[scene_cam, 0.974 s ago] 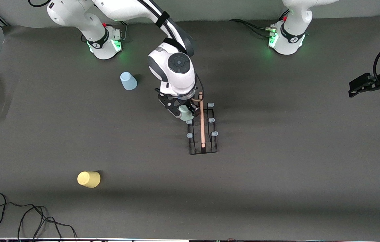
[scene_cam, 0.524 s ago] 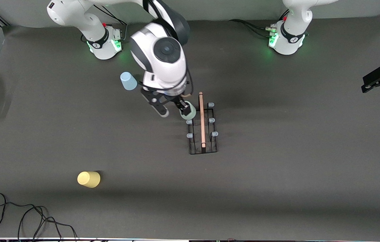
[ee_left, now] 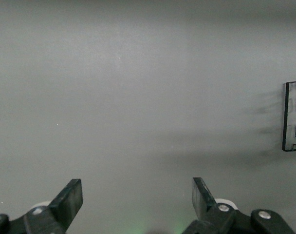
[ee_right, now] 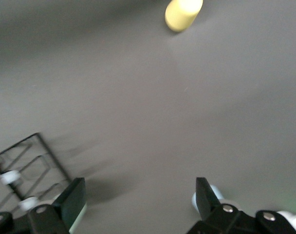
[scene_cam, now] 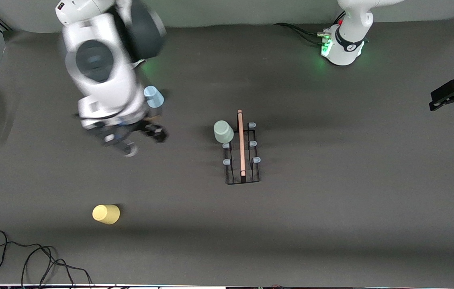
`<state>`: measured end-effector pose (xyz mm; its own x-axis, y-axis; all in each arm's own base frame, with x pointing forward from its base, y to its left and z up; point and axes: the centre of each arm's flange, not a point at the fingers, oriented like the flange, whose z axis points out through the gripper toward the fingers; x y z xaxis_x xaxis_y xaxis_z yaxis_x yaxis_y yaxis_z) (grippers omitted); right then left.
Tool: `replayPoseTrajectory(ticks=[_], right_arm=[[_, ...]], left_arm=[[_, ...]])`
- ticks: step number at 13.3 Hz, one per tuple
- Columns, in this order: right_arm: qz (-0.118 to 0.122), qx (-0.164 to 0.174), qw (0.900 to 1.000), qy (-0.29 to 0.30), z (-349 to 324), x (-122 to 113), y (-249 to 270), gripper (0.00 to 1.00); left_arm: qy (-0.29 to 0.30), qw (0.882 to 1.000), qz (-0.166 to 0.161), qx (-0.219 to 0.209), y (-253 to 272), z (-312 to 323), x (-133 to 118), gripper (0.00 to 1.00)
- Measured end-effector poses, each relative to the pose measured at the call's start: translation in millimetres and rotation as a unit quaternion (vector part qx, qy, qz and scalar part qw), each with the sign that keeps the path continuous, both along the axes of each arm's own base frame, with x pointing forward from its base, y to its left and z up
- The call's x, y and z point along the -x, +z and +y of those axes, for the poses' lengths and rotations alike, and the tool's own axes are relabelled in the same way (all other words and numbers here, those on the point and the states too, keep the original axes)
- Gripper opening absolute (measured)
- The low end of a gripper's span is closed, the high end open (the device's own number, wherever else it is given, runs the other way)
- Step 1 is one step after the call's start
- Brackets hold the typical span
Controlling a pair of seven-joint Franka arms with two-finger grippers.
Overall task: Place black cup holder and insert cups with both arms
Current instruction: 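Release the green cup and move the right gripper toward the yellow cup, then grasp the yellow cup with the right gripper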
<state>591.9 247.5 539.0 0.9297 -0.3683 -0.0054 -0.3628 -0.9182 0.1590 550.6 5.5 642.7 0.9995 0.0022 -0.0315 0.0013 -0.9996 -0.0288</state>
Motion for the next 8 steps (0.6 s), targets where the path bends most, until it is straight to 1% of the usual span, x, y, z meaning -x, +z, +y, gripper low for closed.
replayPoseTrajectory(ticks=[2, 3, 4, 6, 7, 8], right_arm=[[0.011, 0.0, 0.997, 0.071, -73, -23, 7, 1.0], [0.016, -0.005, 0.995, 0.103, -108, -32, 9, 1.0], [0.014, -0.02, 0.991, 0.132, -143, -42, 9, 1.0], [0.006, -0.056, 0.982, 0.178, -207, -59, -2, 1.0], [-0.002, -0.064, 0.98, 0.19, -228, -67, -14, 1.0], [-0.012, -0.063, 0.978, 0.199, -237, -76, -31, 1.0]], left_arm=[[0.003, 1.0, 0.005, 0.0, -6, 2, -3, 1.0], [0.005, 1.0, 0.008, 0.001, -9, 4, -4, 1.0], [0.009, 1.0, 0.01, 0.001, -11, 8, -5, 1.0], [0.014, 1.0, 0.012, 0.001, -13, 11, -5, 1.0], [0.018, 1.0, 0.013, 0.001, -14, 10, -5, 1.0], [0.022, 1.0, 0.015, 0.0, -16, 8, -5, 1.0]])
